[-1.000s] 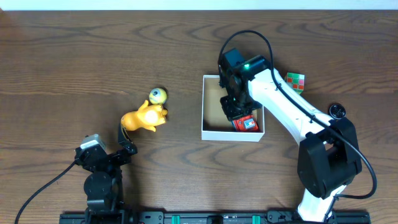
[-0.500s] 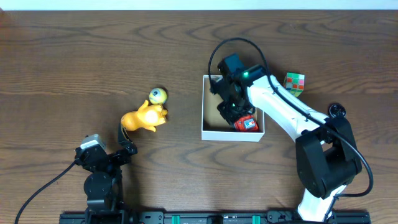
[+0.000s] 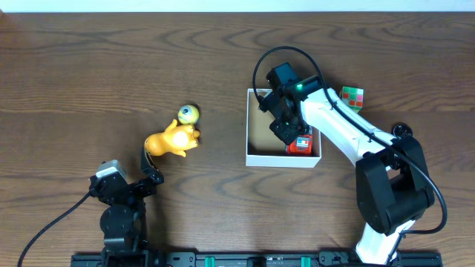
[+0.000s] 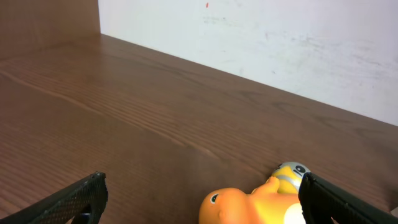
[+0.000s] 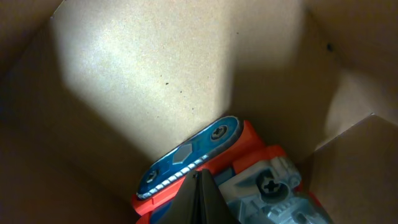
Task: Pack container
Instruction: 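Adjust the toy robot upright in the box and open the right gripper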
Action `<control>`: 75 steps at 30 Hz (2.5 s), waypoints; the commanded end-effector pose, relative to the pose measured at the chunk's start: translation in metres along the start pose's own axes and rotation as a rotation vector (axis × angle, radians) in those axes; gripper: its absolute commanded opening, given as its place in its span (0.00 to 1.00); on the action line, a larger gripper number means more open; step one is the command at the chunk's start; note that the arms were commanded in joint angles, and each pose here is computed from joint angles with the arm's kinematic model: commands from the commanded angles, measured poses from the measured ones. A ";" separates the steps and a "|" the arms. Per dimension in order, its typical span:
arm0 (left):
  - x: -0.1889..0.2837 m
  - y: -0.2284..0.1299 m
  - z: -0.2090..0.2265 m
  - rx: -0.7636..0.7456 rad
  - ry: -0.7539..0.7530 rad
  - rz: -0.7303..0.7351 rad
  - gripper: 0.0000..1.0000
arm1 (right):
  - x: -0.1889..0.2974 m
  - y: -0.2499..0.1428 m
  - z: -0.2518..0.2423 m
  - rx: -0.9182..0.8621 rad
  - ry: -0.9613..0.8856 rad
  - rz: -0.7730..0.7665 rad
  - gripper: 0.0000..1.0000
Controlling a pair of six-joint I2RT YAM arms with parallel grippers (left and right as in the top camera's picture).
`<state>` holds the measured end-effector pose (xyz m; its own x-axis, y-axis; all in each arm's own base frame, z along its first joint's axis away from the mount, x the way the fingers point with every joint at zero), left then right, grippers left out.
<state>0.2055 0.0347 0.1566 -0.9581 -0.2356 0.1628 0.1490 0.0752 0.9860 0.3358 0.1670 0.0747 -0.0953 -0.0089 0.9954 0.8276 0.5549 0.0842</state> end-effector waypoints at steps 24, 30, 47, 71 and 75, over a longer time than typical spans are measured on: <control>-0.003 -0.013 0.002 -0.023 0.013 0.028 0.98 | 0.015 0.003 -0.004 -0.432 0.036 0.014 0.01; -0.003 -0.013 0.002 -0.023 0.013 0.028 0.98 | 0.016 -0.016 -0.012 -0.553 0.025 0.099 0.01; -0.003 -0.013 0.002 -0.023 0.013 0.028 0.98 | 0.037 0.002 -0.011 -0.560 0.076 0.049 0.01; -0.003 -0.013 0.002 -0.023 0.013 0.028 0.98 | 0.048 -0.016 -0.037 -0.690 -0.081 0.104 0.01; -0.003 -0.013 0.002 -0.023 0.013 0.028 0.98 | 0.049 -0.021 -0.032 -0.686 -0.071 0.131 0.01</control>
<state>0.2055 0.0347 0.1566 -0.9581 -0.2356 0.1628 0.1490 0.0752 0.9860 0.3324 0.1253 0.1212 0.0034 0.1087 0.9941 0.9968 -0.0796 0.0053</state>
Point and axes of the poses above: each gripper's point midway between its finger pads, its own x axis back along the fingers, its own z axis along the line the jaws close on, y = z × x, the point moved 3 cm from there along x, back along the fingers, and after that the axes turned 10 degrees about -x, right-handed, at the moved point
